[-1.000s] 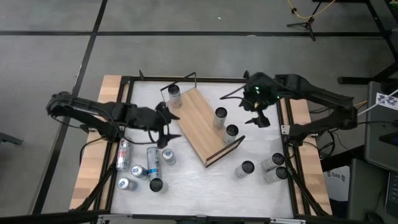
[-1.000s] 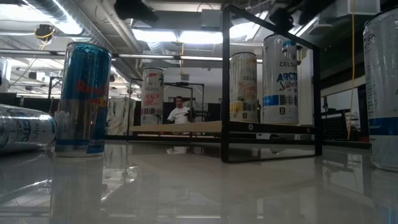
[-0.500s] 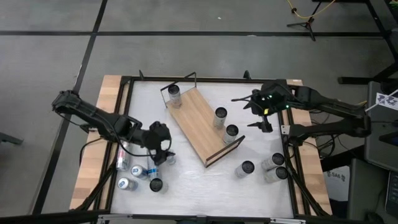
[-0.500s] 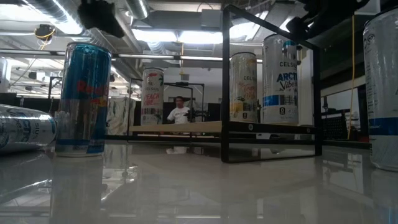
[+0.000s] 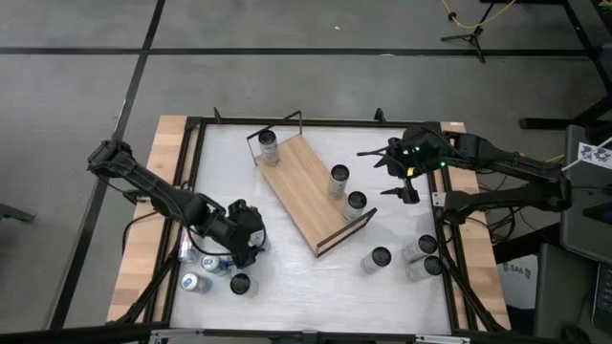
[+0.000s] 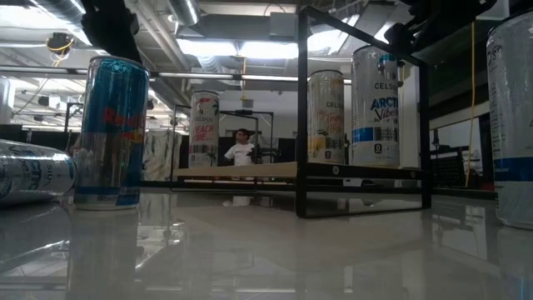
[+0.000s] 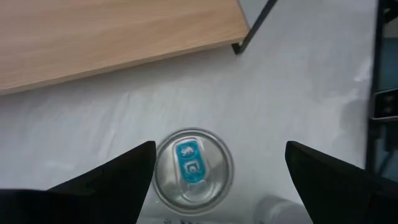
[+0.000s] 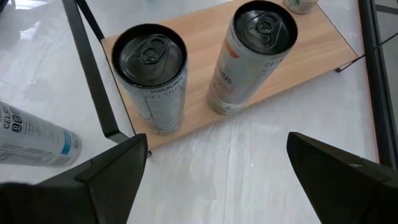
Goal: Place canned beverage on shelf
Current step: Put the top blue soda can on the shelf
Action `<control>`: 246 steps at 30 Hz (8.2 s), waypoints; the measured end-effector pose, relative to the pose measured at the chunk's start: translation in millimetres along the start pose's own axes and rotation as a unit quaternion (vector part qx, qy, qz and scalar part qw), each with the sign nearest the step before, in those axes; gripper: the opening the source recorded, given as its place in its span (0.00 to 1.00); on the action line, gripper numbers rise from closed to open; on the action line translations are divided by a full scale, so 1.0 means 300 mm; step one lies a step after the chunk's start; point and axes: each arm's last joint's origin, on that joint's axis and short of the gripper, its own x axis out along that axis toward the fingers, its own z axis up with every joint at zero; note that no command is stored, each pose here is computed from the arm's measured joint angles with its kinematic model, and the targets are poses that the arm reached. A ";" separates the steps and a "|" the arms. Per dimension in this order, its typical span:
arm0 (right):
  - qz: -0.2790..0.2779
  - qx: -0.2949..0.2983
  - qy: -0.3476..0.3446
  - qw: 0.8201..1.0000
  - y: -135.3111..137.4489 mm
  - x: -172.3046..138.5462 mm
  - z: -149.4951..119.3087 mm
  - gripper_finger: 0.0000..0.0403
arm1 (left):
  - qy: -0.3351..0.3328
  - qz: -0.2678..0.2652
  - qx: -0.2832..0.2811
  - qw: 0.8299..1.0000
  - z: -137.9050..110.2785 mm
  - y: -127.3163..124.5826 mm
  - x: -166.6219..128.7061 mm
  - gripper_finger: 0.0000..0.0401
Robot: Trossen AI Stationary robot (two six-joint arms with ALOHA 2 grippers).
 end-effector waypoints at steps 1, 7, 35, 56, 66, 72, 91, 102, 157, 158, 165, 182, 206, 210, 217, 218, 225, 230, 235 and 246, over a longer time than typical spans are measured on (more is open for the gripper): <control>0.000 0.000 0.000 1.000 0.000 0.000 0.000 0.94 | 0.000 0.003 0.001 1.000 -0.001 -0.001 0.005 0.87; 0.000 0.000 0.000 1.000 0.000 0.000 0.000 0.94 | -0.012 0.020 -0.009 1.000 0.001 0.001 0.010 0.87; 0.000 0.000 0.000 1.000 0.000 0.000 0.000 0.94 | 0.025 0.041 -0.272 0.961 -0.008 0.030 0.016 0.87; 0.001 0.000 0.001 1.000 0.000 0.001 0.000 0.94 | 0.078 0.068 -0.303 0.947 -0.022 0.009 0.139 0.87; 0.001 0.000 0.002 1.000 0.000 0.001 -0.001 0.94 | 0.077 0.071 -0.315 0.943 -0.020 0.012 0.140 0.71; 0.001 0.000 0.002 1.000 0.000 0.001 -0.001 0.94 | 0.074 0.071 -0.312 0.944 -0.019 0.012 0.138 0.60; 0.001 0.000 0.002 1.000 0.000 0.001 -0.001 0.94 | 0.033 0.006 -0.107 0.994 0.186 0.020 0.034 0.60; 0.001 0.000 0.002 1.000 0.000 0.001 -0.001 0.94 | 0.001 -0.012 0.036 0.999 0.374 0.147 -0.065 0.59; 0.001 0.000 0.001 1.000 0.000 0.001 0.000 0.94 | 0.134 -0.044 0.147 0.979 0.718 0.617 0.223 0.59; 0.001 0.000 0.001 1.000 0.000 0.001 0.000 0.94 | 0.133 -0.044 0.147 0.979 0.718 0.617 0.223 0.59; 0.001 0.000 0.001 1.000 0.000 0.001 0.000 0.94 | 0.163 -0.049 0.141 0.975 0.696 0.604 0.225 0.59; 0.001 0.000 0.002 1.000 0.000 0.001 0.000 0.94 | 0.155 -0.026 0.112 0.981 0.699 0.569 0.240 0.65; 0.001 0.000 0.002 1.000 0.000 0.001 0.000 0.94 | 0.154 -0.026 0.116 0.981 0.698 0.564 0.242 0.66; 0.001 0.000 0.002 1.000 0.000 0.001 -0.001 0.94 | 0.154 -0.026 0.116 0.981 0.698 0.564 0.242 0.66; 0.001 0.000 0.002 1.000 0.000 0.001 -0.001 0.94 | 0.155 -0.025 0.116 0.981 0.698 0.564 0.242 0.66; 0.001 0.000 0.002 1.000 0.000 0.001 0.000 0.94 | 0.155 -0.025 0.116 0.981 0.698 0.564 0.242 0.66; 0.001 0.000 0.002 1.000 0.000 0.001 -0.001 0.94 | 0.155 -0.026 0.116 0.981 0.698 0.564 0.242 0.66; 0.001 0.000 0.002 1.000 0.000 0.001 -0.001 0.94 | 0.154 -0.037 0.115 0.981 0.698 0.562 0.242 0.66; 0.001 0.000 0.002 1.000 0.000 0.001 -0.001 0.94 | 0.154 -0.037 0.115 0.981 0.698 0.562 0.242 0.70; 0.001 0.000 0.002 1.000 0.000 0.001 -0.001 0.94 | 0.154 -0.023 0.117 0.981 0.698 0.564 0.239 0.83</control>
